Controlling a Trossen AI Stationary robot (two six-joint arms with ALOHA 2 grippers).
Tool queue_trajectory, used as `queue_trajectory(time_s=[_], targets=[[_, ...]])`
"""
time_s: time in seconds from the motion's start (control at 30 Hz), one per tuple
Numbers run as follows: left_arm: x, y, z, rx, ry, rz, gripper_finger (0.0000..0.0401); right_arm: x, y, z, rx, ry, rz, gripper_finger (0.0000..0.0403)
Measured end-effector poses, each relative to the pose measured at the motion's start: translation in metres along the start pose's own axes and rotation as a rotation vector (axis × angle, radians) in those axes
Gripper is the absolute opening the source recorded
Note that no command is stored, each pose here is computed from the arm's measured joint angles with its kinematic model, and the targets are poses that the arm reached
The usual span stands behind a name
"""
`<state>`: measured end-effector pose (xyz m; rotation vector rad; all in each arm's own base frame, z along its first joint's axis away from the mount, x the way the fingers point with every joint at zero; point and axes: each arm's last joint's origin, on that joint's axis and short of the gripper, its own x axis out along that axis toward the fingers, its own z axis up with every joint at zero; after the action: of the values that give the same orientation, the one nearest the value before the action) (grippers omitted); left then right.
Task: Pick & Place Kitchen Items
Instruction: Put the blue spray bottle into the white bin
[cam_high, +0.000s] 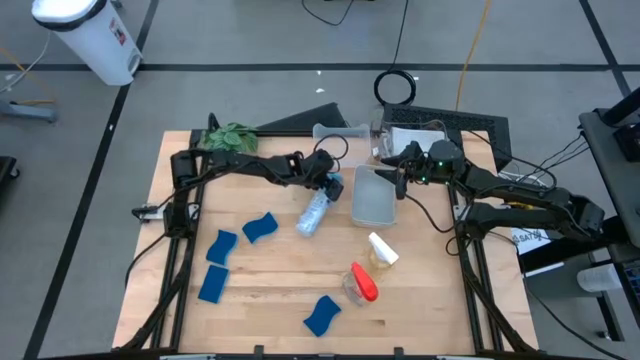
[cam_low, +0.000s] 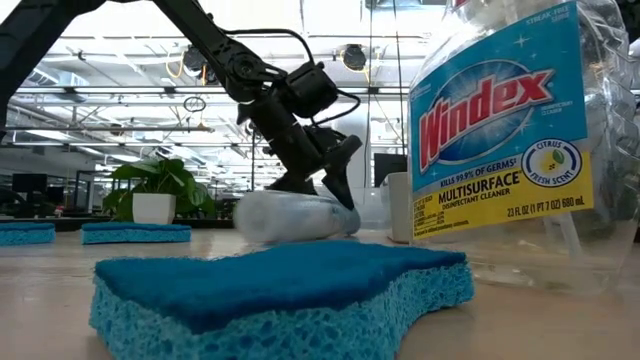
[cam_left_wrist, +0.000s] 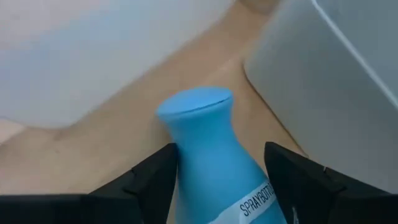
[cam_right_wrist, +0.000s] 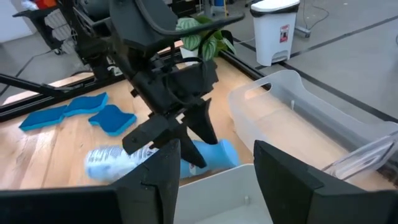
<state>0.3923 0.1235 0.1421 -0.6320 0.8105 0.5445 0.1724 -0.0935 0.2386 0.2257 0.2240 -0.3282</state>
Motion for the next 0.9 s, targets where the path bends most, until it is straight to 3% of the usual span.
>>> queue_trajectory(time_s=[0.33,0.63,0.9], targets=[[-0.002,0.003,-0.015,0.097,0.216,-0.091,0.0203,0.0,0.0,0.0,-0.002,0.001,0.0,0.0171],[-0.002,-0.01,-0.025,0.252,0.232,-0.111,0.0179,0.0,0.0,0.0,-0.002,0.001,-0.001,0.0171],[-0.001,-0.014,-0.032,0.262,0.277,-0.124,0.0238,0.0,0.0,0.0,-0.002,0.0,-0.001,0.0171]])
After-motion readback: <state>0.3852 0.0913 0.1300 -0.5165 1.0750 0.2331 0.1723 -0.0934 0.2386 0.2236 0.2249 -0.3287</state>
